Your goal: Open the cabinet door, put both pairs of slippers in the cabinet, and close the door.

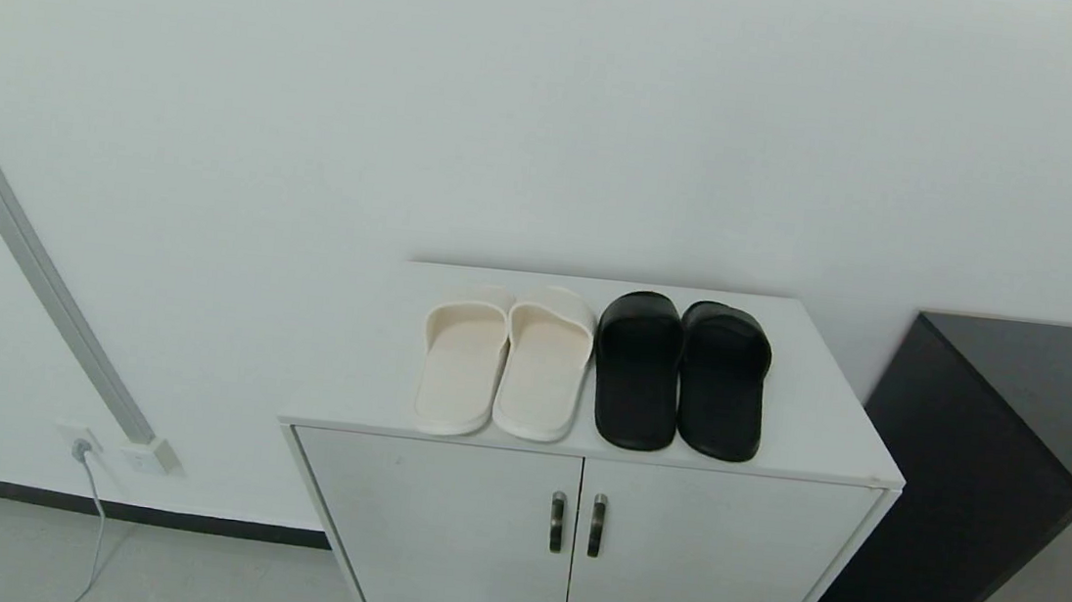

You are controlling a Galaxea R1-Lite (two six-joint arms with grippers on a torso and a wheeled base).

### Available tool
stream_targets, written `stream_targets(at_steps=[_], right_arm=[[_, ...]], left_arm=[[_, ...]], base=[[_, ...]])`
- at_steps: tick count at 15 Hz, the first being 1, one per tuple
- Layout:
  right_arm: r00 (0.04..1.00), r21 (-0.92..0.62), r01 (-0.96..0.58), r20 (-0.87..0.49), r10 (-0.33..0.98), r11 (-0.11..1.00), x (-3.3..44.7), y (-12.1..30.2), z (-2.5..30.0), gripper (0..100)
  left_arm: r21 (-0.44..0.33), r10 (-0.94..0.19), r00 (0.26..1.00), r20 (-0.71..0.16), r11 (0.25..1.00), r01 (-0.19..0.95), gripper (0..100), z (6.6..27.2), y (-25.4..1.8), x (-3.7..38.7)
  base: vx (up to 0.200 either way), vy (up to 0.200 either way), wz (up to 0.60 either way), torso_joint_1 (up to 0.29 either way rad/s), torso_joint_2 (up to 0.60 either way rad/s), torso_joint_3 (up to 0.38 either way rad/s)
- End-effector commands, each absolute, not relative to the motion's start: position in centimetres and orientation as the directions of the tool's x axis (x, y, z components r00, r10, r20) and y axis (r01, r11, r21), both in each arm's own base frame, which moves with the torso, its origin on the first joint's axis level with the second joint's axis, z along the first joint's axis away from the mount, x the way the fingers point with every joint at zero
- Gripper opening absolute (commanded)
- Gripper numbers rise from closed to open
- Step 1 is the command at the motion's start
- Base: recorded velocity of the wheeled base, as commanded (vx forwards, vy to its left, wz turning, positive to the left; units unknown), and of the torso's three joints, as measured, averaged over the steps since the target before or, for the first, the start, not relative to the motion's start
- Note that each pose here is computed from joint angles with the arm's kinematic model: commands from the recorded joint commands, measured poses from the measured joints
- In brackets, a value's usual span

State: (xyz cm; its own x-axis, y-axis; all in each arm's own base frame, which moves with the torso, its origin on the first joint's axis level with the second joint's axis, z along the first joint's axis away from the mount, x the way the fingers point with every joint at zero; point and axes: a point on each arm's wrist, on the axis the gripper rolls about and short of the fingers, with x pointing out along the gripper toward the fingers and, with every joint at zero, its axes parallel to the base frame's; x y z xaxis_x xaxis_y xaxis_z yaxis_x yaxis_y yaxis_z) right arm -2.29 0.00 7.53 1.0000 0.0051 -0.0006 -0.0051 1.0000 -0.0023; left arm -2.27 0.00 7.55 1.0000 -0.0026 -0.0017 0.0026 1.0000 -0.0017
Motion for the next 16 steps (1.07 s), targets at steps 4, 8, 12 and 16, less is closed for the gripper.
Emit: stream_targets(at_steps=[4, 8, 12, 16], right_arm=[[1.0, 0.002, -0.006, -0.002, 0.006, 1.0, -2.3, 0.0, 7.5, 100], [1.0, -0.029, 0.006, 0.003, -0.006, 1.0, -2.3, 0.0, 7.6, 100], [0.985, -0.014, 0.006, 0.171, -0.003, 1.0, -3.4, 0.0, 11.6, 100], [0.98, -0.005, -0.165, -0.111, 0.163, 0.986, 0.4, 0.3, 18.3, 100]], left_arm=[[-0.006, 0.002, 1.0, 0.0, 1.0, -0.002, 0, 7.6, 0.0, -2.3], [-0.005, -0.002, 1.0, -0.002, 1.0, 0.002, 0, 7.6, 0.0, -2.3], [-0.006, -0.002, 1.0, 0.0, 1.0, 0.002, 0, 7.6, 0.0, -2.3], [-0.005, -0.002, 1.0, -0.002, 1.0, 0.002, 0, 7.6, 0.0, -2.3]], base=[[0.0, 0.0, 0.0, 0.0, 0.0, 0.0], [0.0, 0.0, 0.0, 0.0, 0.0, 0.0], [0.0, 0.0, 0.0, 0.0, 0.0, 0.0], [0.0, 0.0, 0.0, 0.0, 0.0, 0.0]])
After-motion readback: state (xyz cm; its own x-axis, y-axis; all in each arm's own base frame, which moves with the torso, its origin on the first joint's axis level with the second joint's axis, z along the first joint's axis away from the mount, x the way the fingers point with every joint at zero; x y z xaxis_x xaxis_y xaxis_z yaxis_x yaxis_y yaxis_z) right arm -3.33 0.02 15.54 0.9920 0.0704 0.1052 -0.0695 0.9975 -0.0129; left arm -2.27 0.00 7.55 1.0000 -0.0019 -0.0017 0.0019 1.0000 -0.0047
